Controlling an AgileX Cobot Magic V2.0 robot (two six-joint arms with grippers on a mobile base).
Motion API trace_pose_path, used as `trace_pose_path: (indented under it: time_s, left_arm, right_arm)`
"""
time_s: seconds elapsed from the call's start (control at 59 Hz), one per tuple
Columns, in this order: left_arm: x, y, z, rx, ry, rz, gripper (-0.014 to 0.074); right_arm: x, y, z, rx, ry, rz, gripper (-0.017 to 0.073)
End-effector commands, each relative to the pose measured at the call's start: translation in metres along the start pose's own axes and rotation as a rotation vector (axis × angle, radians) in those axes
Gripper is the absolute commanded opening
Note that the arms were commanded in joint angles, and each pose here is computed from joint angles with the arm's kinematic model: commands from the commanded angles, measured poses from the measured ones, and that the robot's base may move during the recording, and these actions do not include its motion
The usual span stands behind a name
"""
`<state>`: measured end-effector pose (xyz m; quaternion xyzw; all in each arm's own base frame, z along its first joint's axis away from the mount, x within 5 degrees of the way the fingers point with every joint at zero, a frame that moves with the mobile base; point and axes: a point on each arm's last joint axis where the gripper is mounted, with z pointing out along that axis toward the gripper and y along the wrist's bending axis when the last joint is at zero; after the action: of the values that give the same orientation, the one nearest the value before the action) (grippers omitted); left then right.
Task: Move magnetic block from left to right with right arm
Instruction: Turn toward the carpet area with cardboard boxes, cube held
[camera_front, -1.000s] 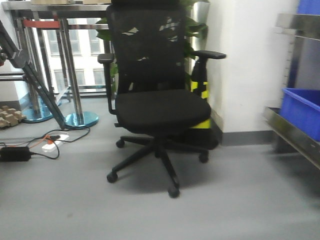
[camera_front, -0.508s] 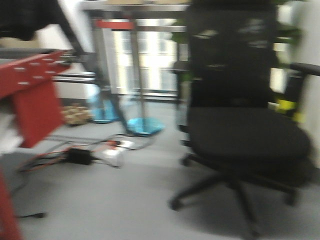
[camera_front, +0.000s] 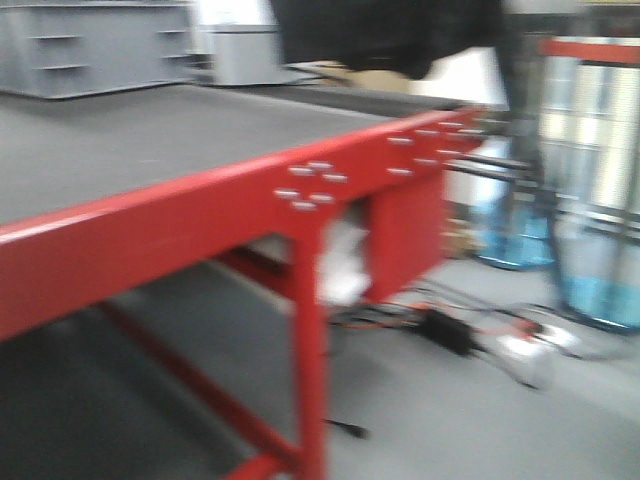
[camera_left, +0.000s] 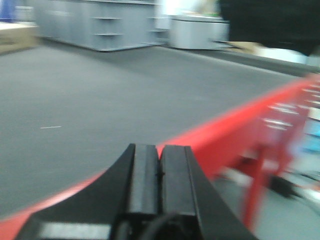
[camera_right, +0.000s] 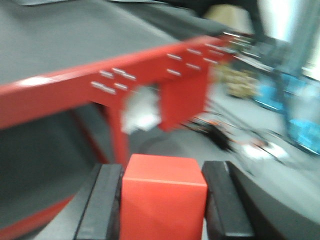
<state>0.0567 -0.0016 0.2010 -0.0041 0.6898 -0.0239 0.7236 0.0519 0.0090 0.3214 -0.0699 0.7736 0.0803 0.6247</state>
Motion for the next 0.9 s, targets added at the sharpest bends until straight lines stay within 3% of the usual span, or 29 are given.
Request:
trace_pose_path:
  time_s: [0.0, 0.881]
  left_arm:
    - [-0.0051, 0.0006, -0.0010, -0.006, -0.086, -0.010, -0.0126]
    - [-0.0051, 0.0006, -0.0010, -0.006, -0.086, -0.010, -0.0126]
  right_arm:
    - [-0.0164, 0.0009, -0.0026, -0.005, -0.107, -0.016, 0.0216]
    - [-0.0164, 0.0009, -0.0026, -0.005, -0.107, -0.016, 0.0216]
